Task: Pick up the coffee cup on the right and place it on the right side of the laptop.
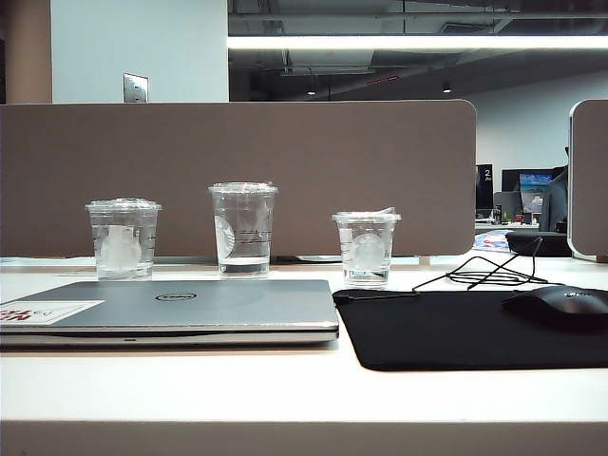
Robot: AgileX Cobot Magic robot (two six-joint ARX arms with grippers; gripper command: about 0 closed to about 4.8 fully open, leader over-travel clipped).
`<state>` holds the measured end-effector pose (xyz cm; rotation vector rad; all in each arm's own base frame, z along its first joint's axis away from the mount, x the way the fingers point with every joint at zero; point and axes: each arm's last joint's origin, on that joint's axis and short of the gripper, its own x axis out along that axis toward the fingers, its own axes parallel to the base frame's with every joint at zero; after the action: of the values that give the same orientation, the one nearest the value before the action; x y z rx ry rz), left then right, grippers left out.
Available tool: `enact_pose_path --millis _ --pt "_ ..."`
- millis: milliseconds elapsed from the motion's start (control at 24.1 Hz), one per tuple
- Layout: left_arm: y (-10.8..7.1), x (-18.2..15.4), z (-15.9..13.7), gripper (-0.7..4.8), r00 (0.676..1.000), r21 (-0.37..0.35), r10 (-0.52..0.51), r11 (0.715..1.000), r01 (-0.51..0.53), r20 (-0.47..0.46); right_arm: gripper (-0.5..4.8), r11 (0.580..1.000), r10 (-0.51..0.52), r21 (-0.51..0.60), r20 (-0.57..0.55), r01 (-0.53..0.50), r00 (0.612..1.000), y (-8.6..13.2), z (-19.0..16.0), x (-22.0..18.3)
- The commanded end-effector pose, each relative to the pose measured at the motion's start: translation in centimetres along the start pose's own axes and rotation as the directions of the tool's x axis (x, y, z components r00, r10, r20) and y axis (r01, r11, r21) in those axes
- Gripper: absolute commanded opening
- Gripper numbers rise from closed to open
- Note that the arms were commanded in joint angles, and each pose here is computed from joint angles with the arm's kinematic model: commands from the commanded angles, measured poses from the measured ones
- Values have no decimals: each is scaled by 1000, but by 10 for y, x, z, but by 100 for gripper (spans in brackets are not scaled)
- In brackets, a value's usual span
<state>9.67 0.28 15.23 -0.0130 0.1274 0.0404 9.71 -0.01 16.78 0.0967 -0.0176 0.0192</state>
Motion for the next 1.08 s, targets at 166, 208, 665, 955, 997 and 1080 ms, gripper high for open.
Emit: enact_pose_path --millis 166,208,665,955,997,1080 --pt "0 0 2 -5 1000 4 0 1000 0 15 0 1000 1 -1 31 -1 1000 0 4 0" --pt "0 0 2 -5 1000 4 0 1000 0 15 0 1000 2 -1 30 -2 1000 0 4 0" --pt "-3 0 2 -5 1000 8 -28 1000 28 15 0 1000 2 0 29 -2 1000 0 4 0" --pt "-25 -4 1 -5 966 37 -260 965 260 8 0 990 9 139 29 -13 1000 1 4 0" --pt "-29 -5 1 -5 955 41 -296 955 295 6 0 984 23 173 27 -28 999 1 4 0" --pt "-34 -7 1 -5 938 48 -347 937 346 4 0 975 59 212 24 -62 998 2 4 0"
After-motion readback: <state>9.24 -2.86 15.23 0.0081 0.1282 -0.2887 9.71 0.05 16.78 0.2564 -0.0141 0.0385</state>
